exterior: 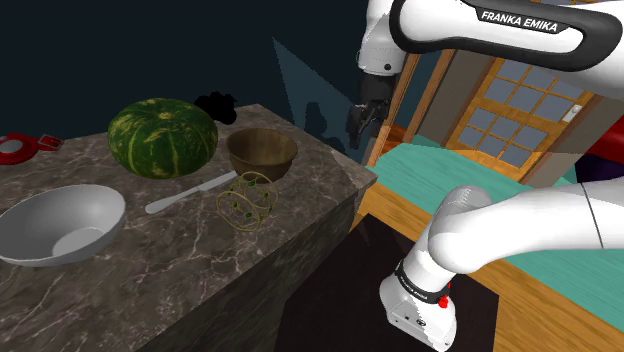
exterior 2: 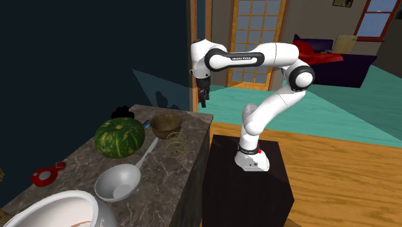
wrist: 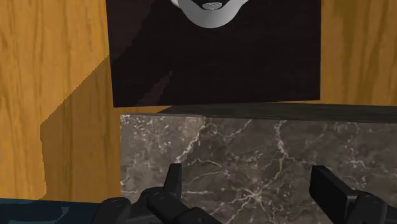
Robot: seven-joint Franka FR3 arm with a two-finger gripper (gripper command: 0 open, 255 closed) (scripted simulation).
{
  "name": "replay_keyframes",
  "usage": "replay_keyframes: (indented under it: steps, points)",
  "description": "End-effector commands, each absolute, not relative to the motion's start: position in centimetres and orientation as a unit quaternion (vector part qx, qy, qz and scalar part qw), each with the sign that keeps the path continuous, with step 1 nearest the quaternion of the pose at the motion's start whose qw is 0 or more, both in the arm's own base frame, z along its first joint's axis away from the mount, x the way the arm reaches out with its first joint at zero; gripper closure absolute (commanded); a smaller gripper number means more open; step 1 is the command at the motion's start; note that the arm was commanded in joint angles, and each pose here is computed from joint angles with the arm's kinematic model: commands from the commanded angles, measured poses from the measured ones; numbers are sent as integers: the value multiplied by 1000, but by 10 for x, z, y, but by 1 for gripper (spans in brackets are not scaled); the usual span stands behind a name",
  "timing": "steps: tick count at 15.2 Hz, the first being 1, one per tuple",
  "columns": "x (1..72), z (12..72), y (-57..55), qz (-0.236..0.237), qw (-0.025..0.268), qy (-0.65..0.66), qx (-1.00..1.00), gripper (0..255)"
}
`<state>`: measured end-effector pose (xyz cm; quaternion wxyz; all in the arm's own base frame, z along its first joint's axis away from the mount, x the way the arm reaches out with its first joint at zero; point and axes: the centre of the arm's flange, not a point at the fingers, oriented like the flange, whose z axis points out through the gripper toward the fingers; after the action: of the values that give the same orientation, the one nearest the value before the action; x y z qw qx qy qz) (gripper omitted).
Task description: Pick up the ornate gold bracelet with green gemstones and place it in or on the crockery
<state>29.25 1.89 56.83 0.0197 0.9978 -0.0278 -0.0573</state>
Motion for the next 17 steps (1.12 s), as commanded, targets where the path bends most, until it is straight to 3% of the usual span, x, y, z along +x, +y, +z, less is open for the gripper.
replay_keyframes:
  steps: [1,17]
  points:
    - [292,568,19,-57,20,-28,998,0]
    - [319,572,243,-1,75,-82,994,0]
